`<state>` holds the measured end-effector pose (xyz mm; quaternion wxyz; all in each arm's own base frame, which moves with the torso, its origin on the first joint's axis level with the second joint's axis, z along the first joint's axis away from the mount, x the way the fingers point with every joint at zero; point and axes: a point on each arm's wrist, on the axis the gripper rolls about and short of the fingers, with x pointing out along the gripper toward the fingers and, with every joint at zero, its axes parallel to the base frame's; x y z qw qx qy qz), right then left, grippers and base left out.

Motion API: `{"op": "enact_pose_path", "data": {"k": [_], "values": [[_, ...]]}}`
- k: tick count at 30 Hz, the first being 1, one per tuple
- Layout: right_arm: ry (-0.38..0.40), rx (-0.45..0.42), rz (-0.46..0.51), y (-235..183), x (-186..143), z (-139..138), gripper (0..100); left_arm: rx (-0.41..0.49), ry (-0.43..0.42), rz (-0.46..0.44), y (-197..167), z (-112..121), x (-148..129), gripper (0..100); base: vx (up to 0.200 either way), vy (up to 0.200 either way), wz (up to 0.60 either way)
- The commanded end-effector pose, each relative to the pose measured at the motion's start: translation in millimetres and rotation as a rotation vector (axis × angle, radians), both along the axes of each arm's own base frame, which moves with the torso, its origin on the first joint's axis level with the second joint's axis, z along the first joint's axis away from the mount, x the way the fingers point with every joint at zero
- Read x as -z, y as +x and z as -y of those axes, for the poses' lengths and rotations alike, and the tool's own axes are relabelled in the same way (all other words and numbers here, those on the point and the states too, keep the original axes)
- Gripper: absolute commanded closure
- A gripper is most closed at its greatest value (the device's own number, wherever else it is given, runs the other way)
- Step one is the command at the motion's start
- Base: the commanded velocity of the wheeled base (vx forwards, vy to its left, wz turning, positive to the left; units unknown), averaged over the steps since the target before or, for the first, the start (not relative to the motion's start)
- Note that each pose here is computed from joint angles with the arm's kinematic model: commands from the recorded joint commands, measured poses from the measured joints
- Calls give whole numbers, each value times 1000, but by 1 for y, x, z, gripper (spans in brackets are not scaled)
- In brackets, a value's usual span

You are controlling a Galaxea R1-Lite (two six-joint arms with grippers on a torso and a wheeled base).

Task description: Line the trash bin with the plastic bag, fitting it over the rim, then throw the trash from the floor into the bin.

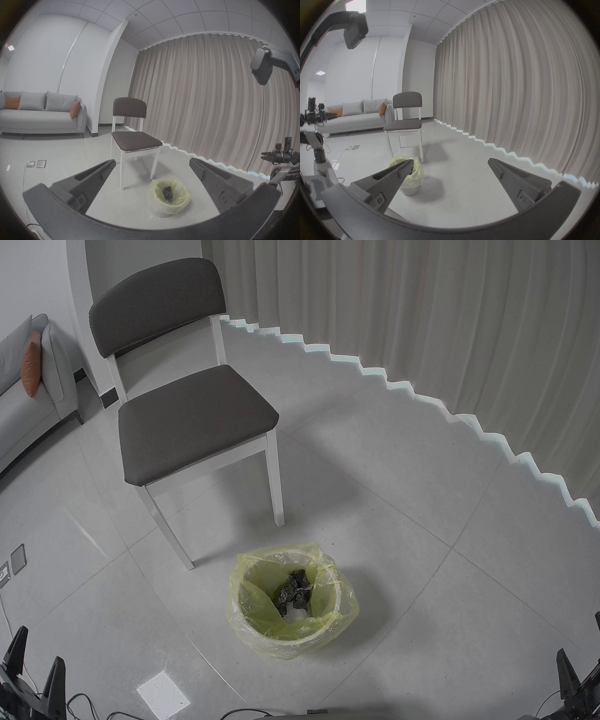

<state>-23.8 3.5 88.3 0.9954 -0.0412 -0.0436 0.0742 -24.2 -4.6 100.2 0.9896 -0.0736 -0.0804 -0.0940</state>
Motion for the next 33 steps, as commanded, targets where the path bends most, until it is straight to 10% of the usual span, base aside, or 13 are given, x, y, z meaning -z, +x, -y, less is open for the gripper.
{"op": "enact_pose_path", "data": {"k": [1,7,33], "values": [[65,5,-30,1,7,0,0,-2,14,-61,1,0,12,0,0,0,0],[74,223,-105,0,14,5,0,-46,43,-103,1,-1,18,0,0,0,0],[98,217,-94,0,13,5,0,-188,135,-159,2,-5,24,0,0,0,0]]}}
